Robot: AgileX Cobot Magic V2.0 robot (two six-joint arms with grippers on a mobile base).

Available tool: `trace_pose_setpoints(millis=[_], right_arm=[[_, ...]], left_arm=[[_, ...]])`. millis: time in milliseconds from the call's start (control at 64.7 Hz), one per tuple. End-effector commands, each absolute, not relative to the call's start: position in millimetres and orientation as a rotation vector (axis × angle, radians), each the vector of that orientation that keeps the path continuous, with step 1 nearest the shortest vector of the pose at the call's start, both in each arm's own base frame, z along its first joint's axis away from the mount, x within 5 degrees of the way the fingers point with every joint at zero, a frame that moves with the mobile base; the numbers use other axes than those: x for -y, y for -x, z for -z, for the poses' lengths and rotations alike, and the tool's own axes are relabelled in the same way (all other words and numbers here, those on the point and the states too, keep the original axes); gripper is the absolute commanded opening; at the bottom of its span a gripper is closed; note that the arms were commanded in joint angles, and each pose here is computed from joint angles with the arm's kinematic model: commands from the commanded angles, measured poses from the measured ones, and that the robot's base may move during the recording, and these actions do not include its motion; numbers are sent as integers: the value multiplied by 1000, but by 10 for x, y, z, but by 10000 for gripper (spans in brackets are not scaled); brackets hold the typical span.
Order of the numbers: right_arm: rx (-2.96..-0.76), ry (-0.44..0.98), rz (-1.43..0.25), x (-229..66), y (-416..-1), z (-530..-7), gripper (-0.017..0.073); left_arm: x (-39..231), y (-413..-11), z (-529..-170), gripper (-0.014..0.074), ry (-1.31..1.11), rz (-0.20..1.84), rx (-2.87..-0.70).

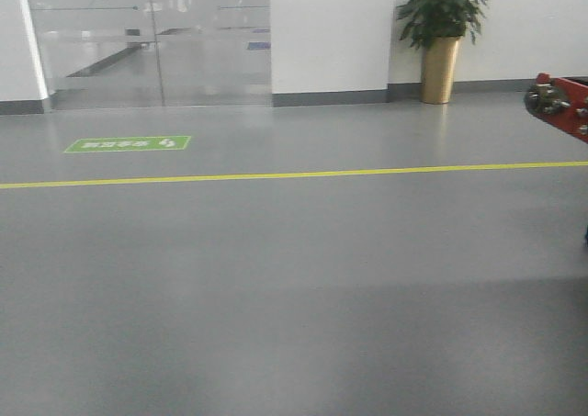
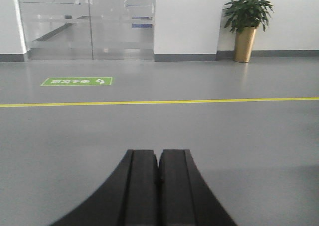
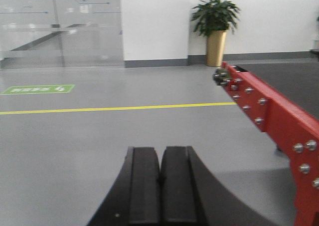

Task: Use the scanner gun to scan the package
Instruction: 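Drive the base forward and turn toward the red conveyor table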

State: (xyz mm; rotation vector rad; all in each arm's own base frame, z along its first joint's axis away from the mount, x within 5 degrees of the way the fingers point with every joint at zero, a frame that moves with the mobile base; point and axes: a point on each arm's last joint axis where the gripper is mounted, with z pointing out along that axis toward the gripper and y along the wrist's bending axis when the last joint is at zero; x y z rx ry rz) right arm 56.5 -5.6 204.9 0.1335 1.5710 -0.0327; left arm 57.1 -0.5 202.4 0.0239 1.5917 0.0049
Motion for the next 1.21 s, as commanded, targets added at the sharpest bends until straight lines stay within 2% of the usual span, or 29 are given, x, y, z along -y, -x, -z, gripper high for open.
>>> trace_pose_setpoints(millis=[0, 1191], right_arm=[[-1551, -132, 43, 60, -562, -2066, -153], [-1551, -130, 41, 59, -562, -2066, -153]], left_arm=[[8, -565, -2059, -111, -28, -1, -1564], [8, -565, -2059, -111, -28, -1, -1564]])
